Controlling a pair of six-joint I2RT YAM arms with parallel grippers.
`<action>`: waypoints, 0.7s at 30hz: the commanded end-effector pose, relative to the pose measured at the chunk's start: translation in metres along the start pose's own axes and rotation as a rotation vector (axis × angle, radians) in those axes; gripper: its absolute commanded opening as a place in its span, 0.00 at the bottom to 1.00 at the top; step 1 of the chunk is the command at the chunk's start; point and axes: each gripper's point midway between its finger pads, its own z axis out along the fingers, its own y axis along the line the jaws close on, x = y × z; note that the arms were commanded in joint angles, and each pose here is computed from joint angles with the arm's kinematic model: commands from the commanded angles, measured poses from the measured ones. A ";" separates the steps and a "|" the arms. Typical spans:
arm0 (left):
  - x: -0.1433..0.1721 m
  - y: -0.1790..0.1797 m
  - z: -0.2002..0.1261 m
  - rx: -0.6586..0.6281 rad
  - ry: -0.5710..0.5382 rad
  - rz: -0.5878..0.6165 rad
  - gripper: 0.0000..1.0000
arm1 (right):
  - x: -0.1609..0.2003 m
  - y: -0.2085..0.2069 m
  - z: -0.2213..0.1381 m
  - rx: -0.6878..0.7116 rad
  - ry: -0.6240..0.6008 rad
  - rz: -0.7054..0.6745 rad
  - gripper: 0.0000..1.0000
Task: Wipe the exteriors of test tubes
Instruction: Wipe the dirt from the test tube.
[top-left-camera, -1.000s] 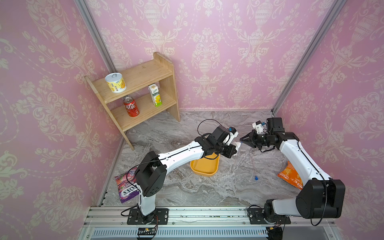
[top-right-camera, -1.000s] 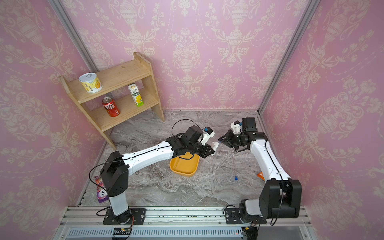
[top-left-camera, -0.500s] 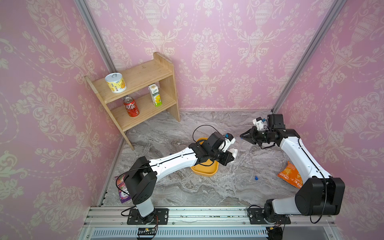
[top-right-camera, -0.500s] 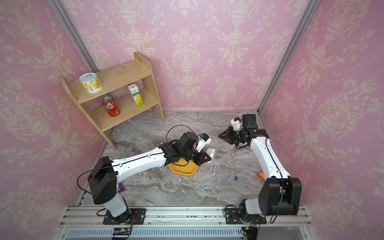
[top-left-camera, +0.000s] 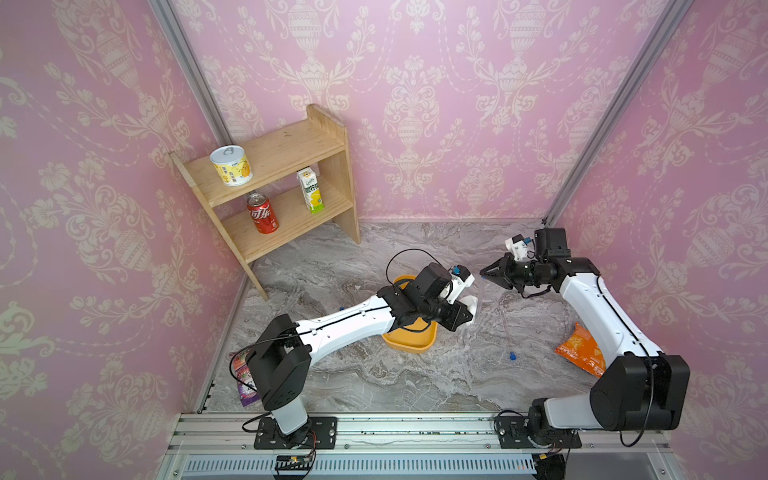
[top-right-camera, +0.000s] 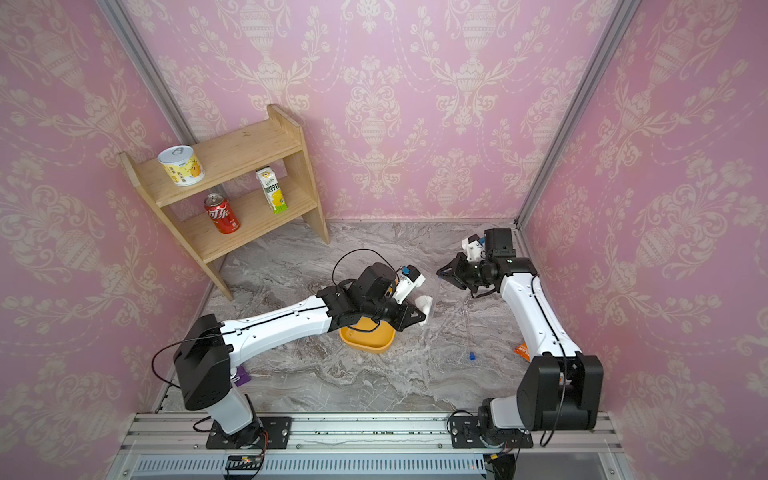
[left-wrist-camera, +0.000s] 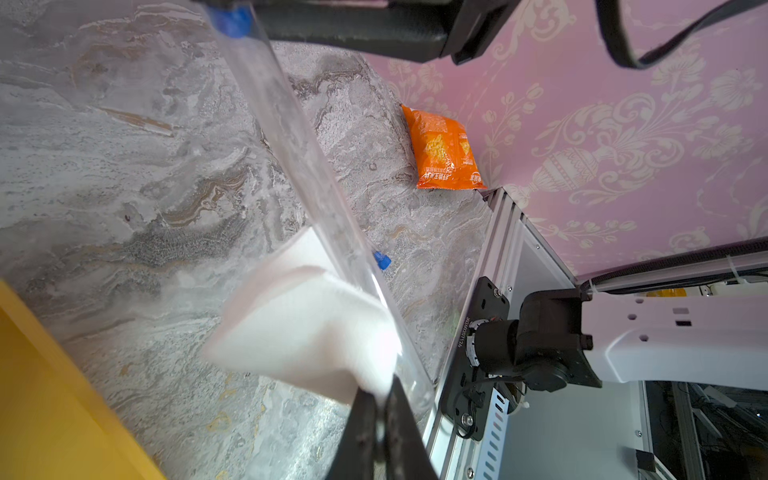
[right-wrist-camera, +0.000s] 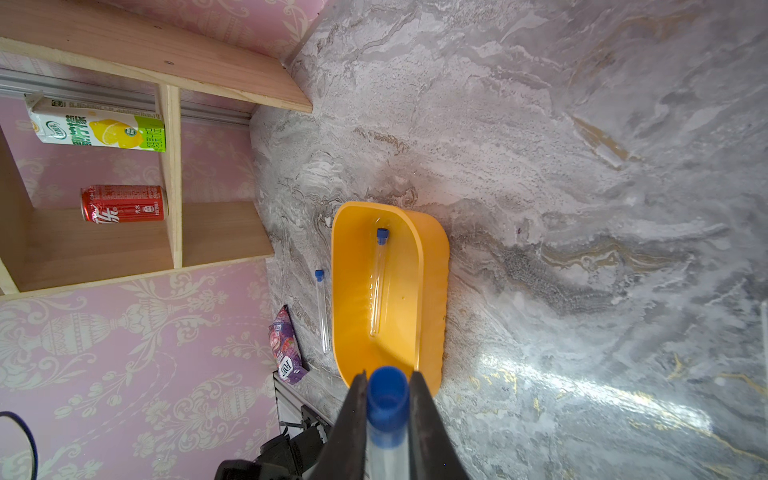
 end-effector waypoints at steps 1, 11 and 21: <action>-0.009 -0.006 0.006 0.012 0.009 0.034 0.08 | 0.002 0.007 -0.005 -0.004 0.000 -0.038 0.07; -0.028 -0.001 0.015 0.005 -0.008 0.049 0.08 | 0.006 0.009 -0.009 -0.012 0.006 -0.042 0.07; -0.052 0.009 0.025 -0.002 -0.025 0.058 0.08 | 0.011 0.010 -0.012 -0.011 0.015 -0.046 0.07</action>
